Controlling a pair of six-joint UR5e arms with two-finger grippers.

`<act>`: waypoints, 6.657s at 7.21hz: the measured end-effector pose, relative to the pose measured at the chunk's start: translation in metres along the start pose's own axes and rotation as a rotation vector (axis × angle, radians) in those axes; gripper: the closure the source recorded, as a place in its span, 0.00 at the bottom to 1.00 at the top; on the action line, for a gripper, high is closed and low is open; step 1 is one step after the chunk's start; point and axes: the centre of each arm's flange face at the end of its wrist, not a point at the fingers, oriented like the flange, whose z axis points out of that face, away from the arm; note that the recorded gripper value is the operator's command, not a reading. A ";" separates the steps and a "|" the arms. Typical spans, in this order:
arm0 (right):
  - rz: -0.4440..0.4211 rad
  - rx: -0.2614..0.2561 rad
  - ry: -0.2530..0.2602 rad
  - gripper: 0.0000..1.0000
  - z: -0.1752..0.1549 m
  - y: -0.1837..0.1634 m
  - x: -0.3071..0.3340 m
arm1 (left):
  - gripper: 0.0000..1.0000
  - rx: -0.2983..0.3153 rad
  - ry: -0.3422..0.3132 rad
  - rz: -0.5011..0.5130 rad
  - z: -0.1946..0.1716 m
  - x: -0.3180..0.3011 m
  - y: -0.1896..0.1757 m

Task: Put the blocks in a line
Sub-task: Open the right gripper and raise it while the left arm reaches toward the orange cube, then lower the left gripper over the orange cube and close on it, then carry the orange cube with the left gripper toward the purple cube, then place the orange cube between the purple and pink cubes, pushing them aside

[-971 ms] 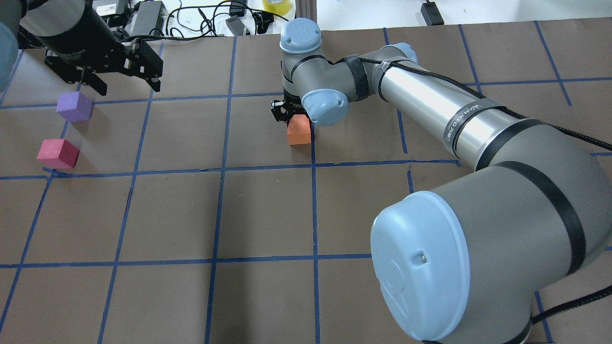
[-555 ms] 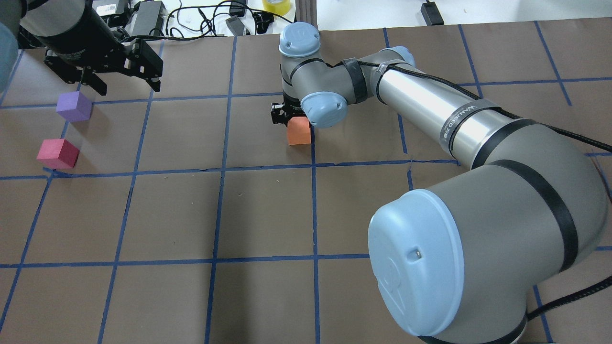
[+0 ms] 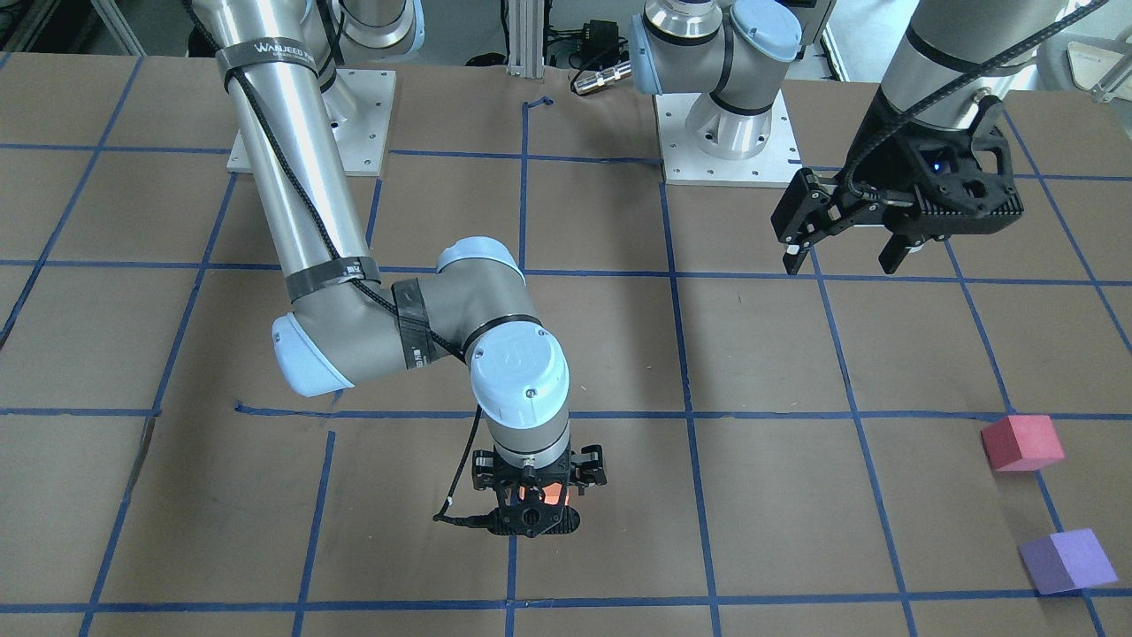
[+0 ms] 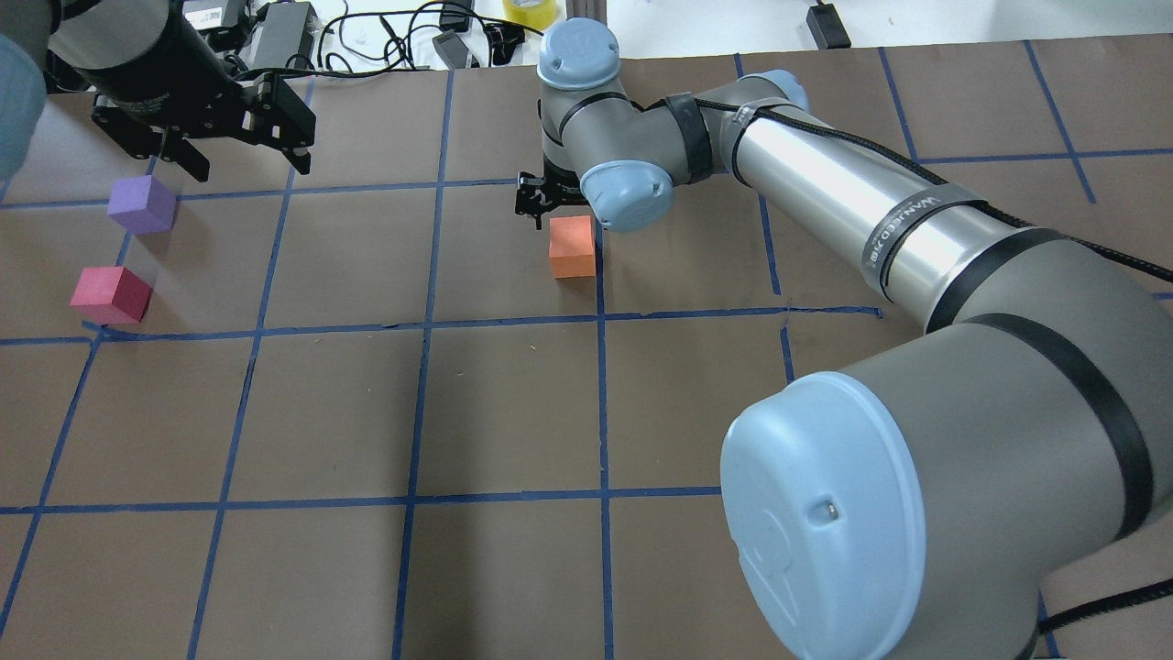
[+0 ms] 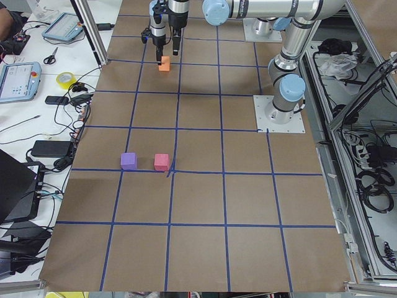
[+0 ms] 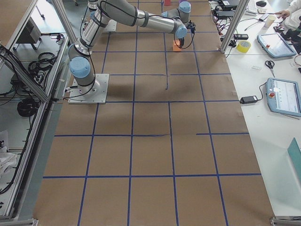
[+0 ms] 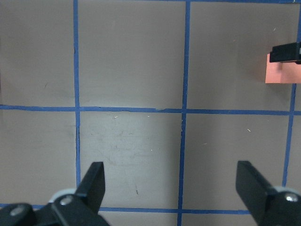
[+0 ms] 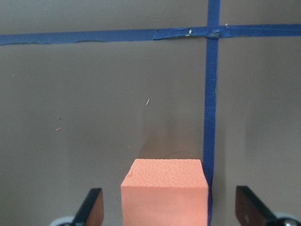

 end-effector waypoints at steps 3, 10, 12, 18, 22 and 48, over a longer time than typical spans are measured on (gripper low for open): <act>0.103 -0.039 0.024 0.00 -0.115 -0.021 0.104 | 0.00 0.022 0.009 0.011 0.026 0.004 -0.014; -0.061 -0.052 0.081 0.00 -0.297 0.095 0.185 | 0.00 0.085 0.068 0.005 0.193 0.168 -0.039; -0.048 -0.057 0.082 0.00 -0.299 0.097 0.195 | 0.00 0.083 0.077 0.032 0.245 0.202 -0.054; -0.037 -0.129 0.084 0.00 -0.297 0.107 0.196 | 0.00 0.053 0.076 0.063 0.313 0.252 -0.065; -0.056 -0.125 0.124 0.00 -0.305 0.108 0.202 | 0.74 0.014 0.061 0.067 0.324 0.256 -0.057; -0.143 -0.029 0.118 0.00 -0.326 0.115 0.202 | 1.00 -0.148 -0.059 0.099 0.310 -0.352 -0.149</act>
